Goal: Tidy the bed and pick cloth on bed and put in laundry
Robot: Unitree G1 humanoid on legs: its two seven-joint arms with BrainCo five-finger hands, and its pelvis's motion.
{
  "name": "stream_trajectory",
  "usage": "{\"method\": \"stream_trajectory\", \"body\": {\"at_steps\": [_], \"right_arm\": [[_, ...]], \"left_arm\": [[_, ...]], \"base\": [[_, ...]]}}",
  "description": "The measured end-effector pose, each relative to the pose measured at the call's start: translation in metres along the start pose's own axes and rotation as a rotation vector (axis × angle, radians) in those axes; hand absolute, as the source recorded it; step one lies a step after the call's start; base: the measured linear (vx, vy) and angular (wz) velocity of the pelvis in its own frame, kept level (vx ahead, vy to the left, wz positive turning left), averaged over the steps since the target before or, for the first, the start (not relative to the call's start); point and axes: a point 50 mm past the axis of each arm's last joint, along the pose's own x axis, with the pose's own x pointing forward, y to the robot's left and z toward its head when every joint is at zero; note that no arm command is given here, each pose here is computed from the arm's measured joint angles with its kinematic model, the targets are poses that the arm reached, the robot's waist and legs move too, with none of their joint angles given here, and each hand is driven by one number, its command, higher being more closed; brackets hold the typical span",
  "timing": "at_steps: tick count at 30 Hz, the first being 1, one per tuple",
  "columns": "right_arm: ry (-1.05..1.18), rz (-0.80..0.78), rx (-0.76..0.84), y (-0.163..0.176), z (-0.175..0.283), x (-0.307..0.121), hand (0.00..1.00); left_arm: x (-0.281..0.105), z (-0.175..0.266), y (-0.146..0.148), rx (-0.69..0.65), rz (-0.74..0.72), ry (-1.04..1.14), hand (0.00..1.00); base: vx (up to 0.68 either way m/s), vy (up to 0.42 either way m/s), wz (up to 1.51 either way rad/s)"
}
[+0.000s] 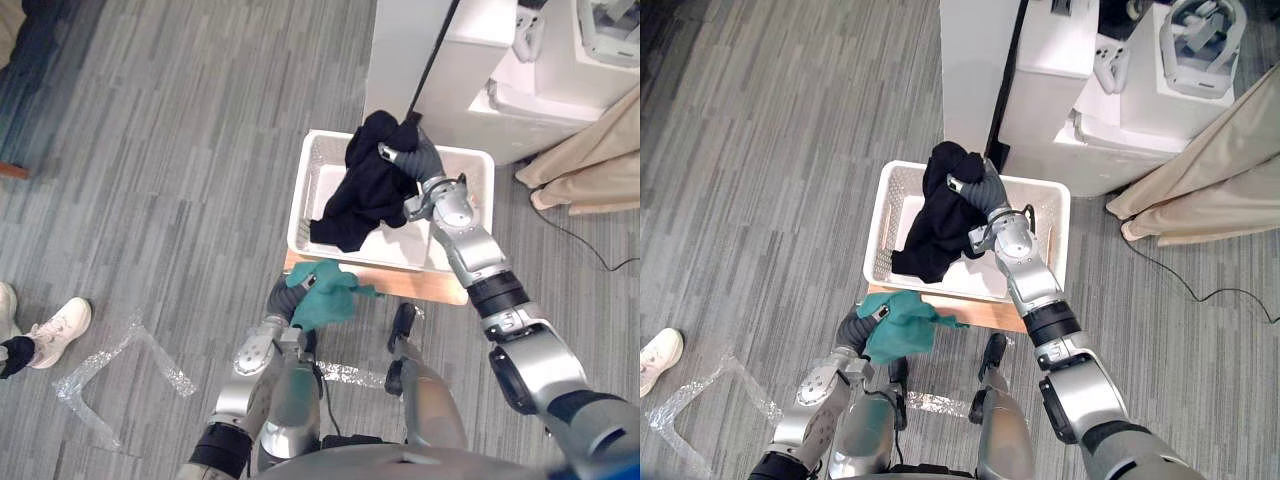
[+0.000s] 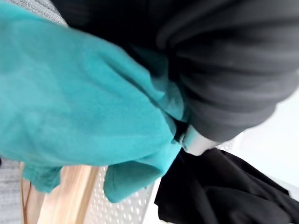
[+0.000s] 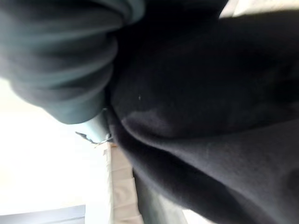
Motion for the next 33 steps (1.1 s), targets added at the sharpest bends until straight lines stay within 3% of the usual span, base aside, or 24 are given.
{"method": "stream_trajectory", "body": {"at_steps": [8,12,19,24,28,33], "right_arm": [[-0.016,-0.090,-0.011,-0.020,-0.004,-0.003,0.00],[0.016,-0.139,0.000,-0.030,-0.026,-0.027,0.00],[0.341,-0.185,-0.090,-0.031,-0.113,-0.112,0.00],[0.549,-0.252,-0.106,-0.036,-0.153,-0.172,0.00],[0.717,-0.236,-0.084,-0.025,-0.179,-0.224,0.00],[0.954,-0.196,-0.045,-0.011,-0.207,-0.286,0.00]], "left_arm": [[-0.002,0.003,0.011,-0.017,0.064,-0.017,1.00],[-0.011,0.003,0.031,-0.029,0.172,-0.024,1.00],[-0.042,0.013,0.056,-0.044,0.308,-0.076,1.00],[-0.055,0.016,0.076,-0.146,0.448,-0.114,1.00],[-0.073,0.032,0.107,-0.086,0.625,-0.205,1.00],[-0.080,0.093,0.116,0.057,0.633,-0.429,1.00]], "base": [[-0.02,-0.012,-0.02],[-0.04,-0.027,0.01],[0.06,-0.001,-0.07],[0.07,0.034,0.09],[0.01,0.010,0.07],[-0.03,-0.008,0.05]]}}
